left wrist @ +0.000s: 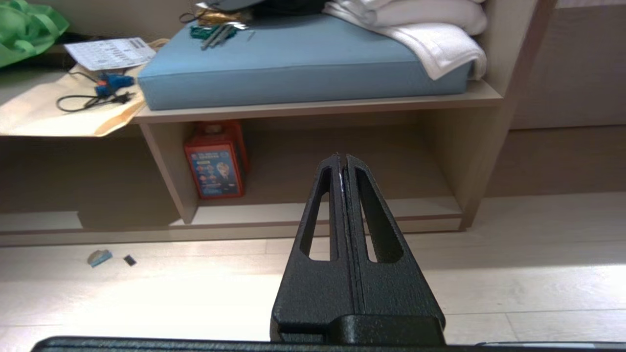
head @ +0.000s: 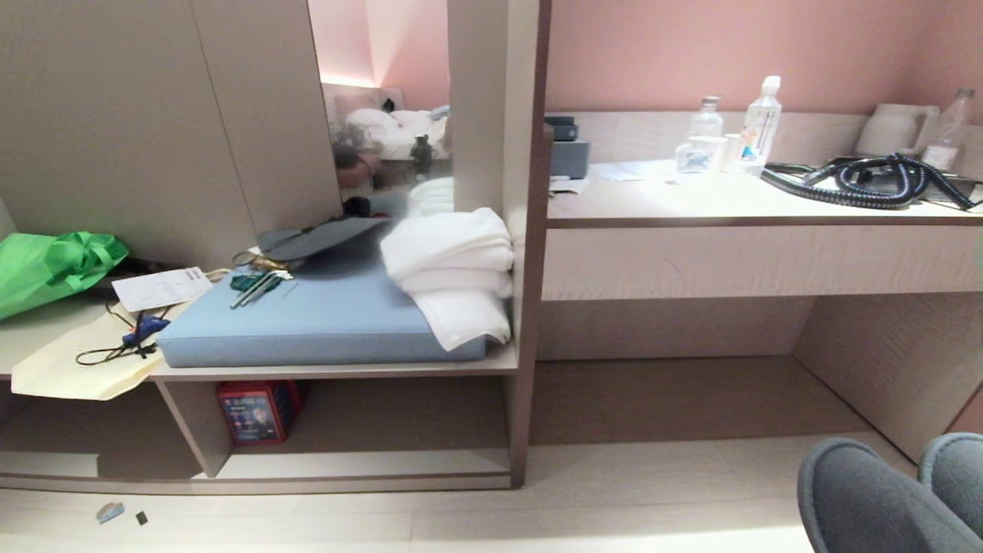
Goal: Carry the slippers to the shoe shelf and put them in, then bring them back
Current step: Place the slippers on the floor
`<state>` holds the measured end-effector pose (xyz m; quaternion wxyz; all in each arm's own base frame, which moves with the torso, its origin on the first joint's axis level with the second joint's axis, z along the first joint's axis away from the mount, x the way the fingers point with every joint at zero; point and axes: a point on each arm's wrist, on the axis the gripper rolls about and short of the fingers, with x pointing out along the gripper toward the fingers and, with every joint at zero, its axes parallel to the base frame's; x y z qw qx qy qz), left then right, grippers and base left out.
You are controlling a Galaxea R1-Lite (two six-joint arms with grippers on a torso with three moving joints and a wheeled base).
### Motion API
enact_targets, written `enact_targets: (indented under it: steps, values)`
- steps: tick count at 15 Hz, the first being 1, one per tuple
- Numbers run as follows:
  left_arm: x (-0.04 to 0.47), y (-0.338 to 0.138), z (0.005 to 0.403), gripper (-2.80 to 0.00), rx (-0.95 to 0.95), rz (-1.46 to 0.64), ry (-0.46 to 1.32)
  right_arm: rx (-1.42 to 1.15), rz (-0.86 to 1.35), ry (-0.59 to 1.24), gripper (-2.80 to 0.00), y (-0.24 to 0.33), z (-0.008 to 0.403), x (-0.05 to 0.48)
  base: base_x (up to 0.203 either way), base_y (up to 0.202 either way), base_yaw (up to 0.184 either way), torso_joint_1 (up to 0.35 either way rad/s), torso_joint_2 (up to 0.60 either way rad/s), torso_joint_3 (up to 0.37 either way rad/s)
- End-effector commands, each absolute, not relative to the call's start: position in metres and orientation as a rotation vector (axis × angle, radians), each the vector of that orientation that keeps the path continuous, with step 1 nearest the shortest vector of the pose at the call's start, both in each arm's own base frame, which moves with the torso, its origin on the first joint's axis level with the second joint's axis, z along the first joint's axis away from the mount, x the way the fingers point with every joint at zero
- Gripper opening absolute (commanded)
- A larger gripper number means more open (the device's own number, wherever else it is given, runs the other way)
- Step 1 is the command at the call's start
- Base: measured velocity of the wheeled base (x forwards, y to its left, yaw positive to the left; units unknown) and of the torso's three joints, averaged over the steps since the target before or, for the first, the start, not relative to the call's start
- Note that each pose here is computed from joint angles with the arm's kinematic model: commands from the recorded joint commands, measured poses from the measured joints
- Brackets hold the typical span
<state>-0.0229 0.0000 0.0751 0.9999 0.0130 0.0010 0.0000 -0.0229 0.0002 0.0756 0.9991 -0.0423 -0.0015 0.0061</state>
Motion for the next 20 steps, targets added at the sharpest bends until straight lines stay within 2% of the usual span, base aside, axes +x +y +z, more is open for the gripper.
enact_targets:
  steps: [1, 20]
  values:
    - [-0.0229, 0.0, 0.0751, -2.8, 0.026, 0.0, 0.002, -0.086, 0.014, -0.003, -2.8, 0.0002, 0.0756, -0.0229, 0.0, -0.197, 0.004, 0.005, 0.0, 0.002]
    - [-0.0229, 0.0, 0.0751, -2.8, 0.029, 0.0, 0.002, -0.087, 0.012, -0.002, -2.8, 0.0003, 0.0756, -0.0228, 0.0, -0.196, 0.001, 0.002, 0.0, 0.003]
